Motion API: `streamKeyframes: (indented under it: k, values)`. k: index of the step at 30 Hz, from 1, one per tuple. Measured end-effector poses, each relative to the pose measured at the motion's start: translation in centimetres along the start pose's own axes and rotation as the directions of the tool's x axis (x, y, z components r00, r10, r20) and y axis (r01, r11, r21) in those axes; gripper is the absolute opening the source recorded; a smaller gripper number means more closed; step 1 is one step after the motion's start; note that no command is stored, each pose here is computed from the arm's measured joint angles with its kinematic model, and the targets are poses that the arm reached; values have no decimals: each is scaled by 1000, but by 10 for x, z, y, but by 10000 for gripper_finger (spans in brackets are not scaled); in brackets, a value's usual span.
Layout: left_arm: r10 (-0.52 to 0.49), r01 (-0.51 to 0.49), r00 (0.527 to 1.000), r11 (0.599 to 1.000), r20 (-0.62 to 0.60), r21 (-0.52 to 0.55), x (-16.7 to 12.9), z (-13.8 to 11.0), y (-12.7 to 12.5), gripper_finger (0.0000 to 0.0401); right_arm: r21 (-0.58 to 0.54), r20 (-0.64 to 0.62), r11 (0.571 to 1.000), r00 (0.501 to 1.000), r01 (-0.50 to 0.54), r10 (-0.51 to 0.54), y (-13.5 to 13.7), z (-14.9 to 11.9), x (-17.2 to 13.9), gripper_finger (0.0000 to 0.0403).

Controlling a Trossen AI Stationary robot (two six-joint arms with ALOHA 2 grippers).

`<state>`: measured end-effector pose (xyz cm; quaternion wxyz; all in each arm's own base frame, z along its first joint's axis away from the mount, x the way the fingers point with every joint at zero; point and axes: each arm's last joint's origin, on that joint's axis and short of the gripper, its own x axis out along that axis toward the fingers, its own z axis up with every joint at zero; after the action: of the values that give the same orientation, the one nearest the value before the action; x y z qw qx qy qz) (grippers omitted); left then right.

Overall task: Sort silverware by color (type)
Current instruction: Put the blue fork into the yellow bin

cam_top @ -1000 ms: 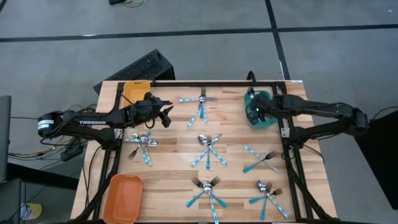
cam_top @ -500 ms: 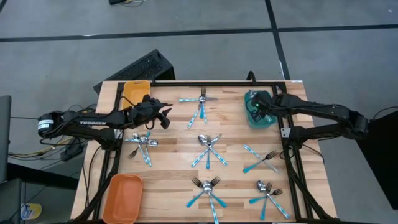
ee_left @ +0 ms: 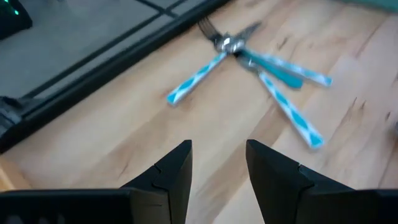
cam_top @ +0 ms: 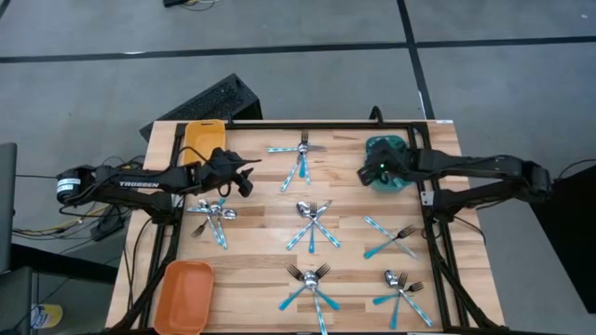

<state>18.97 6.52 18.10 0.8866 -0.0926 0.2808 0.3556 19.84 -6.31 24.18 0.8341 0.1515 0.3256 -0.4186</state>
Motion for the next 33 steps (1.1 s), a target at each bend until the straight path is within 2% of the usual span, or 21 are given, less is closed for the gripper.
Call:
streamKeyframes:
  k: [3, 5, 9, 12, 17, 23, 26, 33]
  values:
    - [16, -16, 999, 1000, -45, 0, -2, 3, 0, 139, -34, 91, 997, 993, -74, 77, 14, 7, -1, 201]
    - [25, -25, 997, 1000, -71, 1, -5, 10, 0, 139, -62, 110, 994, 990, -87, 93, 18, 8, 0, 200]
    - [35, -34, 994, 999, -106, 13, -12, 22, -1, 139, -113, 49, 993, 998, -42, 48, 14, 4, 8, 200]
    - [22, -22, 997, 1000, -70, 4, -12, 27, -3, 139, -100, -12, 995, 1000, -25, 24, 12, -1, 17, 200]
    - [0, -1, 1000, 999, 21, 33, 1, 35, -11, 139, -112, -58, 993, 998, -42, 36, 23, -5, 37, 200]
    - [-40, 42, 999, 996, -19, 77, 23, 27, -22, 139, -82, -58, 995, 997, -49, 44, 37, -9, 61, 200]
    - [-32, 35, 997, 998, -64, 51, 32, 20, -24, 139, -2, -44, 998, 997, -58, 57, 42, -10, 70, 200]
    - [-69, 76, 991, 995, -113, 62, 30, 15, -28, 139, -35, -149, 989, 979, -144, 137, 46, -18, 75, 200]
